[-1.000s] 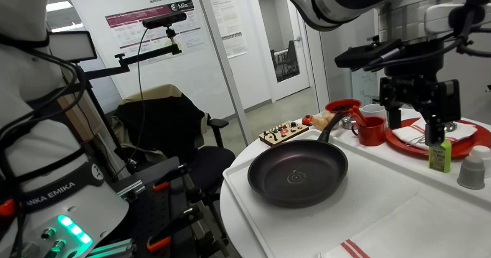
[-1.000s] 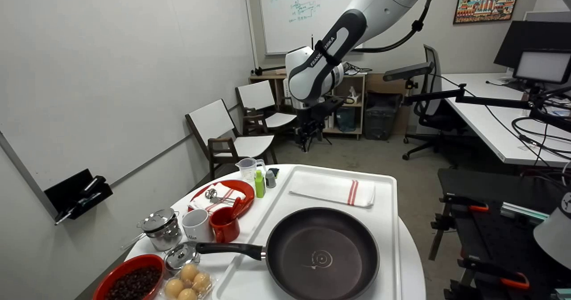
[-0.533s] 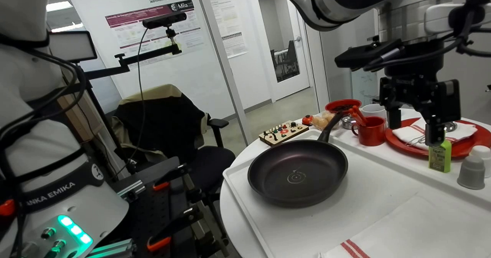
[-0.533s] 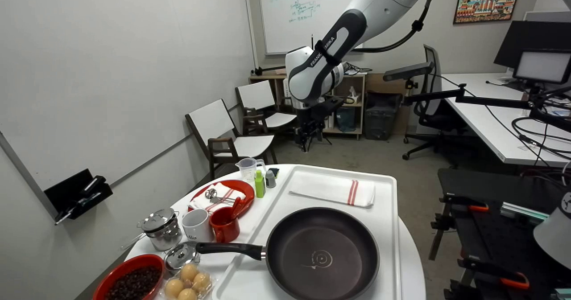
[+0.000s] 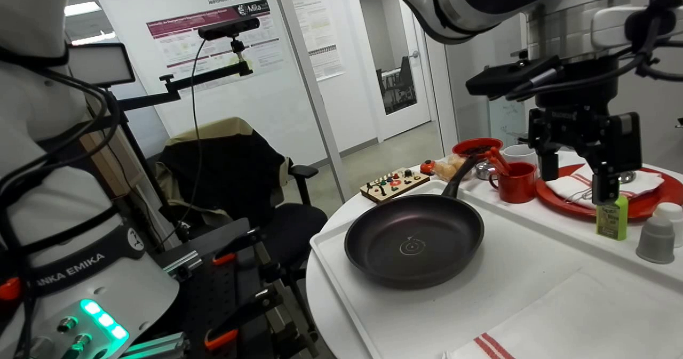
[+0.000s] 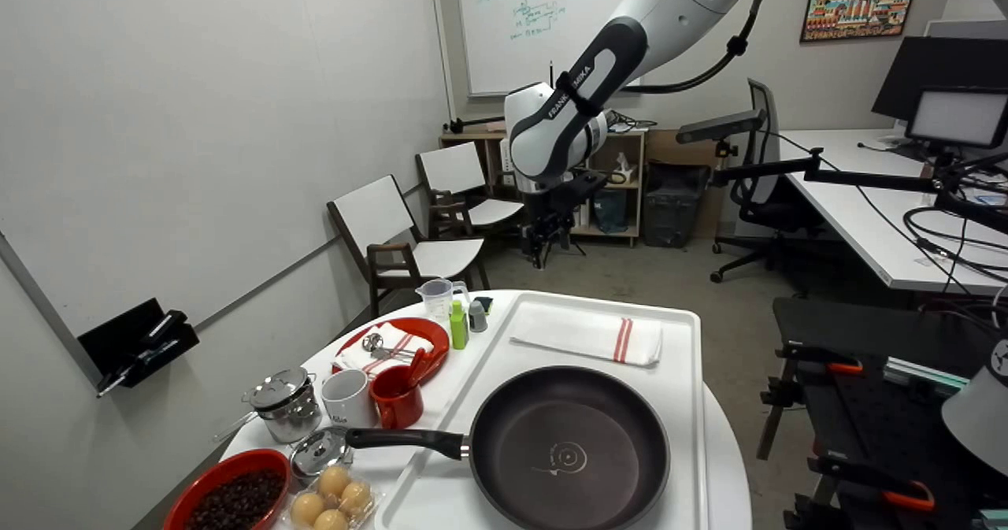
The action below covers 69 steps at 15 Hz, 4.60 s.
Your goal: Use the tissue to wipe the pan
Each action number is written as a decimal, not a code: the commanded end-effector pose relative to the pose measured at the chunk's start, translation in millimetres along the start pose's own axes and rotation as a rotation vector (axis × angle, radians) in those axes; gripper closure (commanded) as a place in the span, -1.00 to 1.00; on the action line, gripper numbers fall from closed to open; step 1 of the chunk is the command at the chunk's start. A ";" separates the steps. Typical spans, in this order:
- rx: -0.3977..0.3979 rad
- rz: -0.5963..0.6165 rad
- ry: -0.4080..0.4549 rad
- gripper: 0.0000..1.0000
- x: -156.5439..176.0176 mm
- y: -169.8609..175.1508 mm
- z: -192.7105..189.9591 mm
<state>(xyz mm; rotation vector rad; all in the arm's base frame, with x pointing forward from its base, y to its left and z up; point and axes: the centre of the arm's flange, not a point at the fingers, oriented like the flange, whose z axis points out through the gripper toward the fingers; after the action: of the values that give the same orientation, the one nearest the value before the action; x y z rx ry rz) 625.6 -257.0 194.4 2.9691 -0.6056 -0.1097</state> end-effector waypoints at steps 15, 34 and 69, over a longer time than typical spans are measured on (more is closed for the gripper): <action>-0.040 -0.653 0.136 -1.00 34.8 60.8 118.9; 0.053 -0.554 0.100 -1.00 12.1 26.6 199.2; -0.021 -0.556 0.291 0.90 -42.2 49.1 130.2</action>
<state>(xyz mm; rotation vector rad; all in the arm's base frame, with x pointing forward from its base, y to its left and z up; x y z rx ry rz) 593.1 -311.9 35.5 2.9822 0.1919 0.2011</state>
